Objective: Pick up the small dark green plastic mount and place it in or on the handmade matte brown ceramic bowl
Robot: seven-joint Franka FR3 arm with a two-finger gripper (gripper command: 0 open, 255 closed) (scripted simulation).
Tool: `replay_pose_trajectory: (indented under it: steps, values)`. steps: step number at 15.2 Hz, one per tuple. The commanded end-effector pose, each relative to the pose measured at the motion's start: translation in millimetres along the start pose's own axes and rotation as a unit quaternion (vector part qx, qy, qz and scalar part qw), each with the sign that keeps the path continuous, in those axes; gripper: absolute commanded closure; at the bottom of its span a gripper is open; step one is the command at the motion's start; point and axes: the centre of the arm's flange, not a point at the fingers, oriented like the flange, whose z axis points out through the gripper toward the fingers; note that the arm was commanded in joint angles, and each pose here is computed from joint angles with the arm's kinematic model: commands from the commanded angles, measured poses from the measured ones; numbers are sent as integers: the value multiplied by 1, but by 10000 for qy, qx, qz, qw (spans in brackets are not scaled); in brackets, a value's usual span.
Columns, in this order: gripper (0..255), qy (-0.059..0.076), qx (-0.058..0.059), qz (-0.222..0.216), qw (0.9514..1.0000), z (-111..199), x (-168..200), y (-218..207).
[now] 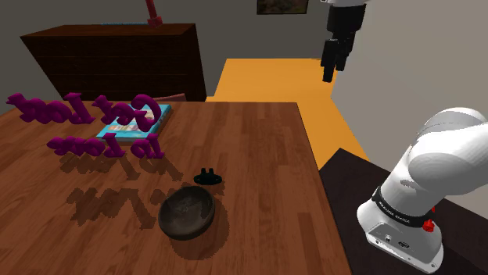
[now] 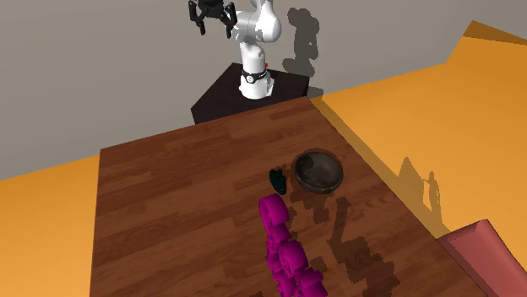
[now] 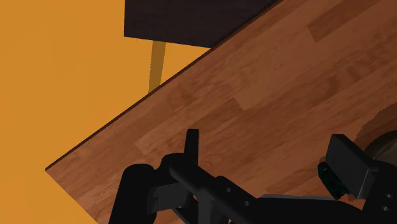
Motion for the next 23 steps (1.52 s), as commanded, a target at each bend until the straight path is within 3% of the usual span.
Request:
replay_pose_trajectory:
  steps: [1, 23]
  values:
    - [0, 0, 0, 0, 10000, 0, 0, 0]
    - [0, 126, 57, 119, 9998, 175, 157, -166]
